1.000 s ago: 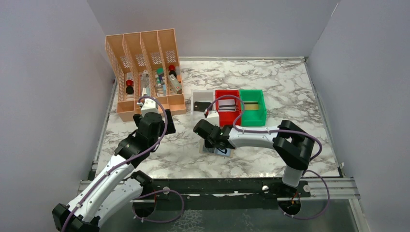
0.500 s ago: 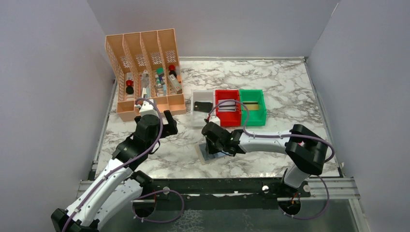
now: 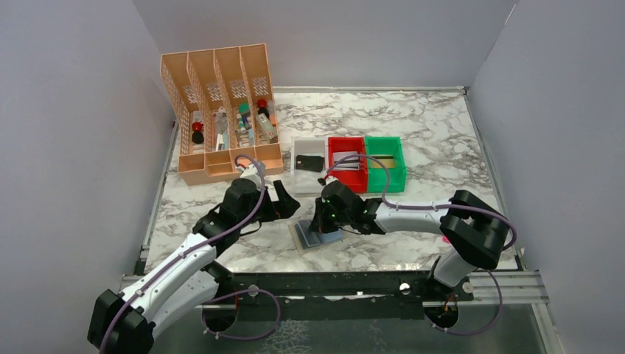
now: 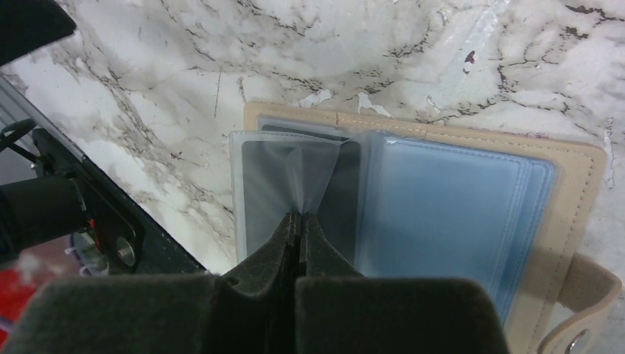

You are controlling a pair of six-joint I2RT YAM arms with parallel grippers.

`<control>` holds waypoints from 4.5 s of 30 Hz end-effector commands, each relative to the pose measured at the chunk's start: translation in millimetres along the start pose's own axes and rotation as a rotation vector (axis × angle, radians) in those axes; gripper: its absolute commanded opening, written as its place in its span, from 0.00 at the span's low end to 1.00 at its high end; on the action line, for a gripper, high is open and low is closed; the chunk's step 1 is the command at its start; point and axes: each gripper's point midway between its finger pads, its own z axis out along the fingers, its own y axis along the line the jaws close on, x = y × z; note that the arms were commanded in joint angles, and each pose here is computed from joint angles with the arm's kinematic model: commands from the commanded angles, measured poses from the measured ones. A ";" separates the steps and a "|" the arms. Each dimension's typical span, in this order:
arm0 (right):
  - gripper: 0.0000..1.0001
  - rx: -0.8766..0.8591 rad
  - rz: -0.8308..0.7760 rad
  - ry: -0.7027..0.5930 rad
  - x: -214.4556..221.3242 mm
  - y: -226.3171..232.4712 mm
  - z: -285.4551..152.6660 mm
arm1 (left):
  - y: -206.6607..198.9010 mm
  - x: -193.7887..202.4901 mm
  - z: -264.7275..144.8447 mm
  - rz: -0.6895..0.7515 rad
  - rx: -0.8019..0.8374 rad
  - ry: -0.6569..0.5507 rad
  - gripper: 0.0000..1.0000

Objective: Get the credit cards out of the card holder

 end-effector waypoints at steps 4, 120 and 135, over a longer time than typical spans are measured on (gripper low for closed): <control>0.01 -0.181 0.080 -0.003 -7.9 13.9 -8.8 | -45.6 8.7 9.2 -0.057 0.264 0.053 0.89; 0.30 0.307 0.164 0.038 26.8 -110.2 -25.1 | -31.9 115.5 73.8 -0.355 0.117 0.262 0.42; 0.30 0.321 0.170 0.036 26.6 -112.1 -25.4 | -33.6 120.0 77.4 -0.355 0.138 0.269 0.16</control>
